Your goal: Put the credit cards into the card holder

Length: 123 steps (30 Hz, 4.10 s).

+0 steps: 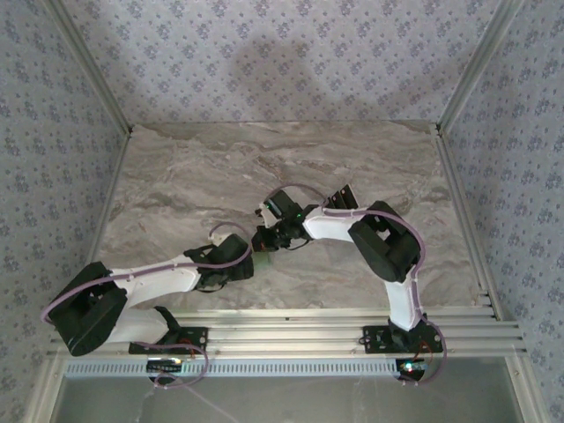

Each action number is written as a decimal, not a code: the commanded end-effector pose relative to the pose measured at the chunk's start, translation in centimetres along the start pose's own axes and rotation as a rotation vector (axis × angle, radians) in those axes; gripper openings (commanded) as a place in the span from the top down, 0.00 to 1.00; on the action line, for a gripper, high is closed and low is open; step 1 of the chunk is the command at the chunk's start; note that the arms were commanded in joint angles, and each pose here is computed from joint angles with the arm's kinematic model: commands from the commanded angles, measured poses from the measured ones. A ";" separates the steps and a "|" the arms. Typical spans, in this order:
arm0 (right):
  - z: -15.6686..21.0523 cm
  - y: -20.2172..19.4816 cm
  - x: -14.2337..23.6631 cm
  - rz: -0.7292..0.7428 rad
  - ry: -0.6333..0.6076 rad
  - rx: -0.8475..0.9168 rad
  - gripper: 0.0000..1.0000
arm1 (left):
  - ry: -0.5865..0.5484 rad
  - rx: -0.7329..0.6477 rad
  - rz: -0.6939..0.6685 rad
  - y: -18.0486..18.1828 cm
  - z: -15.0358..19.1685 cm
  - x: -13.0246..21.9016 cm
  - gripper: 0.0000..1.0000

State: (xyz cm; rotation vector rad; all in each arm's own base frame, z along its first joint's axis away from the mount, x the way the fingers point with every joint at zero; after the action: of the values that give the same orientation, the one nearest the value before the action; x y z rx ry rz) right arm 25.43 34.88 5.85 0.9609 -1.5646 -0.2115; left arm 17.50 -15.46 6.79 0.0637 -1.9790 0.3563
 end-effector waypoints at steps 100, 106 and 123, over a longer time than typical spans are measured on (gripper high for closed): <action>1.1 -0.7 7.2 0.182 0.041 -0.131 0.81 | 0.045 0.066 -0.039 -0.7 -5.1 -3.3 0.16; -0.3 0.5 7.4 0.183 0.023 -0.093 0.75 | 0.010 0.067 0.012 -1.6 -6.1 -2.0 0.15; -0.8 2.8 6.1 0.345 0.101 0.030 0.64 | -0.068 0.101 -0.003 0.6 -6.0 1.9 0.11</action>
State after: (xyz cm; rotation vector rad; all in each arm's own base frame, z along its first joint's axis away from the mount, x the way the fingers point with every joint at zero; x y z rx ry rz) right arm 25.61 32.90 12.53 0.7287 -1.6240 0.0028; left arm 23.13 -14.19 11.63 0.0803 -2.0497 0.4994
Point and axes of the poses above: each hand's point on the last joint's axis, 136 mm out from that joint toward the fingers, its own x axis back along the fingers, its own y axis along the line the jaws close on, z = x × y, the point moved 6 cm from there along x, back along the fingers, and after that the axes turned 8 degrees about x, right-handed, at the moved point
